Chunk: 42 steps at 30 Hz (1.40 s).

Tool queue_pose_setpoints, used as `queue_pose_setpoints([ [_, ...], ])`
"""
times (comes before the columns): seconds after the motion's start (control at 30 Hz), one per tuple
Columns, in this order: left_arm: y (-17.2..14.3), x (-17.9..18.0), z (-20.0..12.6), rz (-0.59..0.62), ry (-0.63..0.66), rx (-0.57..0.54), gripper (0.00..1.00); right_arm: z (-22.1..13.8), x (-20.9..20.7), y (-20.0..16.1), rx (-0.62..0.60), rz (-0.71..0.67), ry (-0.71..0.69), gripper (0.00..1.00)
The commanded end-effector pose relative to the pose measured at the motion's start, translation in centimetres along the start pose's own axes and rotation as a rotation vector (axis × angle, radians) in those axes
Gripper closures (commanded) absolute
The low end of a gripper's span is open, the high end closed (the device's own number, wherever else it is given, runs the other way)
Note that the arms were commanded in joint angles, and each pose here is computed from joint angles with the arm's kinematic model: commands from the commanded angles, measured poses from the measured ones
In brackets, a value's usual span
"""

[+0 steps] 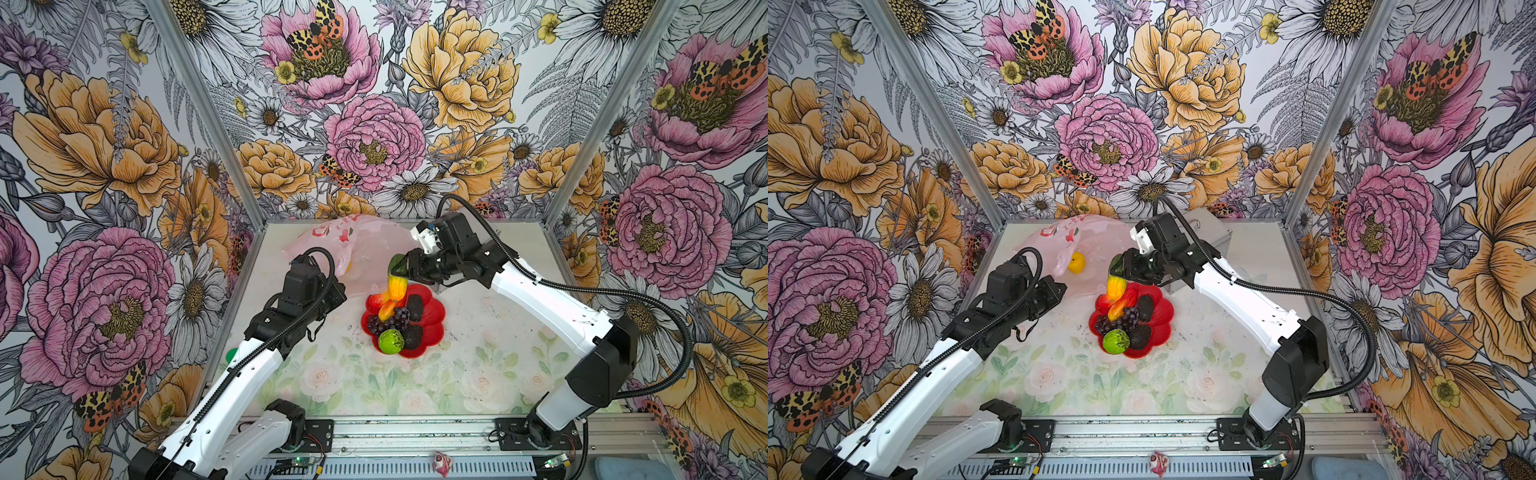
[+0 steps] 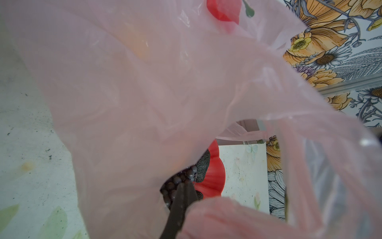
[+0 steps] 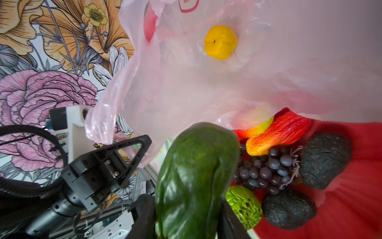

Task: Place the fruits into the plastic bag
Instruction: Place the fruit in the plastic bag.

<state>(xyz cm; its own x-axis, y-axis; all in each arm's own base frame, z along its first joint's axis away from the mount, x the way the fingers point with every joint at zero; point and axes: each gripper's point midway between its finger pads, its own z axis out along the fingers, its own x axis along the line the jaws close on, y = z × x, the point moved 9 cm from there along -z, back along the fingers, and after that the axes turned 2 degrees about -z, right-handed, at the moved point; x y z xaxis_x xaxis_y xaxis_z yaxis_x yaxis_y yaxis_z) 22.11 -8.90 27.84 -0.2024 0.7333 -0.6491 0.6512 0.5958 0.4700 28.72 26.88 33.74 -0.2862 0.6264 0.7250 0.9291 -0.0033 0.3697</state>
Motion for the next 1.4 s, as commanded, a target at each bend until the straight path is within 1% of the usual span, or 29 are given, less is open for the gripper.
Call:
queue_pose_setpoints([
  [0.0, 0.6, -0.7, -0.6, 0.011, -0.042, -0.021, 1.00, -0.4, 1.5, 1.6, -0.037, 0.011, 0.074, 0.58],
  [0.23, 0.4, -0.8, -0.8, 0.002, -0.051, -0.022, 1.00, 1.4, 1.3, 2.8, -0.054, 0.048, 0.107, 0.58],
  [0.5, 0.3, -1.1, -1.0, -0.004, -0.059, -0.025, 1.00, 5.1, 0.0, 4.3, -0.059, 0.129, 0.085, 0.58],
  [0.77, 0.0, -1.3, -0.8, -0.008, -0.061, -0.021, 1.00, 8.8, -1.2, 6.5, -0.110, 0.176, 0.025, 0.58],
  [0.97, -0.2, -1.3, -0.7, -0.013, -0.057, -0.021, 1.00, 11.5, -2.9, 7.5, -0.162, 0.248, -0.001, 0.58],
  [1.37, -0.3, -1.7, -0.2, -0.014, -0.058, -0.001, 1.00, 15.4, -5.1, 8.3, -0.268, 0.347, -0.046, 0.57],
])
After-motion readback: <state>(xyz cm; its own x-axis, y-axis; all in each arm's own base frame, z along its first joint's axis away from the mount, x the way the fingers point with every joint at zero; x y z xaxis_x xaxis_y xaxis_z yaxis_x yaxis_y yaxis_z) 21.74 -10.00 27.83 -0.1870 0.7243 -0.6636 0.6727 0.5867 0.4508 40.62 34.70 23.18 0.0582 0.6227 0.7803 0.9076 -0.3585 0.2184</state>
